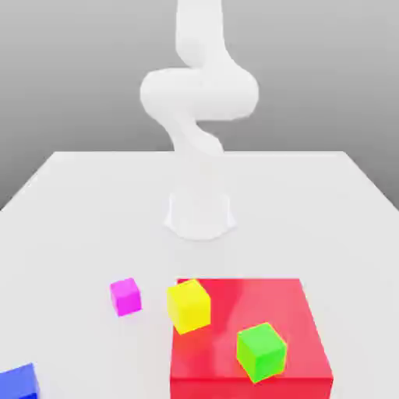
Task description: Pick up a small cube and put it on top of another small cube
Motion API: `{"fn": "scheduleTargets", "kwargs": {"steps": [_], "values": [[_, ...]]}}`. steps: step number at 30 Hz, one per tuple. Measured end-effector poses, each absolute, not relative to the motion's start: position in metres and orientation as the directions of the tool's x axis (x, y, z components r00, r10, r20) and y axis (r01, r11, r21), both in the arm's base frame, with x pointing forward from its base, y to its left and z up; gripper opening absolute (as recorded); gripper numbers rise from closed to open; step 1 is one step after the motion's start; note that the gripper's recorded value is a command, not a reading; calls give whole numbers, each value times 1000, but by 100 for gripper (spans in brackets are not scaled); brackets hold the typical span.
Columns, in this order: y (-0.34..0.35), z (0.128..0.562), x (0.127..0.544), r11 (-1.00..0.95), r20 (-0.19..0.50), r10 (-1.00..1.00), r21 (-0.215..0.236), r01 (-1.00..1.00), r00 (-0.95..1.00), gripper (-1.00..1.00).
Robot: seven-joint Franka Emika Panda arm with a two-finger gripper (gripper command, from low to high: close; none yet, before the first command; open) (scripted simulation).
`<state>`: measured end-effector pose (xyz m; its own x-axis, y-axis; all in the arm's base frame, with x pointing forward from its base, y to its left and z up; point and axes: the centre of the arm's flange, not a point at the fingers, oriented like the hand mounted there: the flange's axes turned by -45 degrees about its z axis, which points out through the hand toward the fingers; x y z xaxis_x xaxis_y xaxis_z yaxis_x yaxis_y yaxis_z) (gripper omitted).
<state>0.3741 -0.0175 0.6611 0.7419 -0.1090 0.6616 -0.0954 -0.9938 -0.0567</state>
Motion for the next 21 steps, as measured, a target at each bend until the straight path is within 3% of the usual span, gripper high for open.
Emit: {"fn": "scheduleTargets", "kwargs": {"steps": [5,10,14,18,21], "values": [[-61,537,412,-940,506,-337,-131,-315,794,0],[-100,412,409,-829,333,-555,-148,-539,762,0],[-125,310,375,-690,183,-721,-114,-714,668,0],[-140,208,313,-497,31,-868,-28,-868,496,0],[-143,171,298,-449,3,-893,-6,-893,449,0]]}}
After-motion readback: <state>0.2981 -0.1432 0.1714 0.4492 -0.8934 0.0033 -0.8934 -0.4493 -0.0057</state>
